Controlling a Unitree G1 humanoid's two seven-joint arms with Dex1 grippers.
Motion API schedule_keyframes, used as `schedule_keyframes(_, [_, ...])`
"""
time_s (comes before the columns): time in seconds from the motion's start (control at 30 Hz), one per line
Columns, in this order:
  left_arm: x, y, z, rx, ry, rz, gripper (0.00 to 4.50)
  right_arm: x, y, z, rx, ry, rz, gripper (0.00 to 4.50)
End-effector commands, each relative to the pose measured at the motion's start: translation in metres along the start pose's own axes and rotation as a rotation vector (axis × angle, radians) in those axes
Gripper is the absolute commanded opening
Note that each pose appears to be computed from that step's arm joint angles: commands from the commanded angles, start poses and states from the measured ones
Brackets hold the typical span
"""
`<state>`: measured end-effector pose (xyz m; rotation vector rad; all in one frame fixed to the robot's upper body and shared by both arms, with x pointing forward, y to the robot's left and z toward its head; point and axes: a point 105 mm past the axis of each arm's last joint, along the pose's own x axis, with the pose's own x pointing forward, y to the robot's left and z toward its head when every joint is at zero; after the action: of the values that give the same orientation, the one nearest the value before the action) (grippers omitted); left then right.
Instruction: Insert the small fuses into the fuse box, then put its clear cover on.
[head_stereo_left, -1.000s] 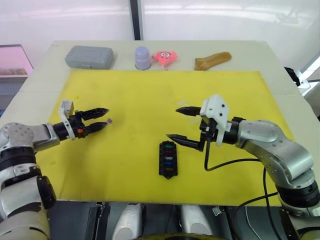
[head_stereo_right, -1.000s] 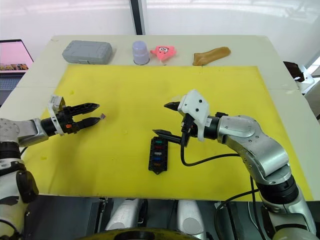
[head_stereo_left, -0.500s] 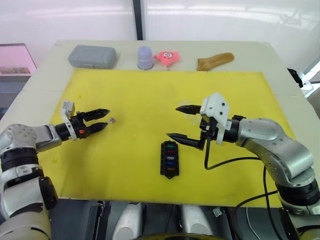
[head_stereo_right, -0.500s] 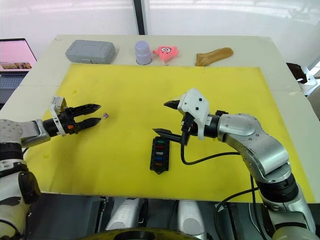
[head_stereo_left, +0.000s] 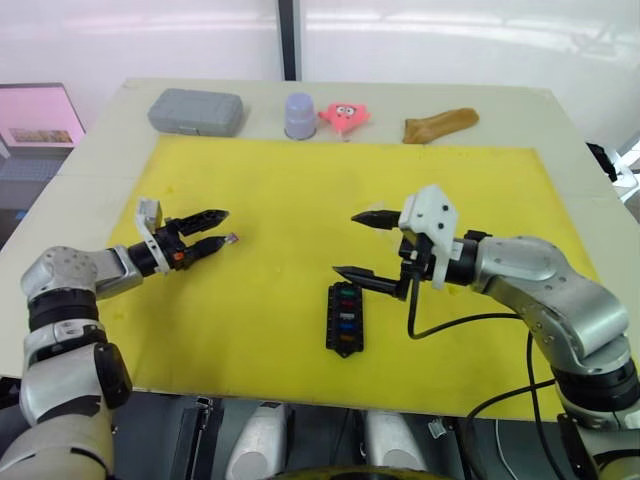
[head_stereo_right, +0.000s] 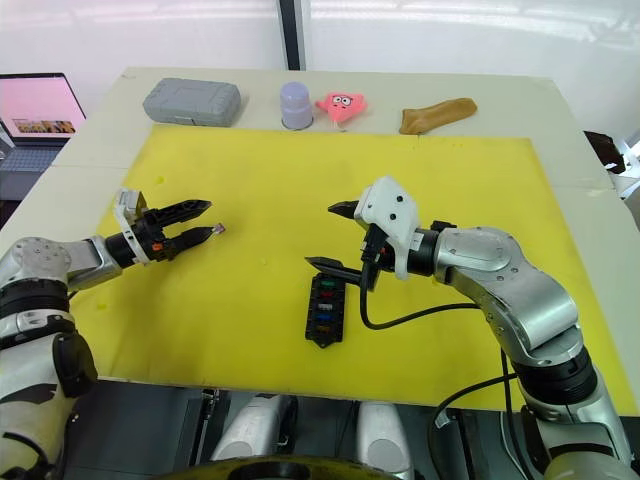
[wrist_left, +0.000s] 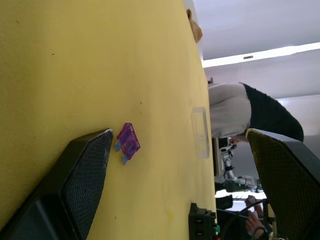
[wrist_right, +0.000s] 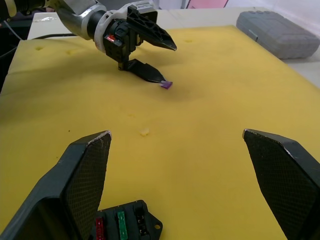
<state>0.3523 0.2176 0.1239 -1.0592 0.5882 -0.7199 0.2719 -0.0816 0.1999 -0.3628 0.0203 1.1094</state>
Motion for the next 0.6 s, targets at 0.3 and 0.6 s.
schedule_keyframes(0.3, [0.016, 0.005, -0.012, 0.038, 0.082, 0.018, 3.16, -0.002, 0.004, 0.008, -0.043, -0.018, 0.001, 4.50])
schedule_keyframes(0.6, [0.014, 0.012, -0.008, 0.030, 0.050, 0.045, 2.59, -0.003, 0.005, 0.007, -0.043, -0.015, -0.001, 4.50])
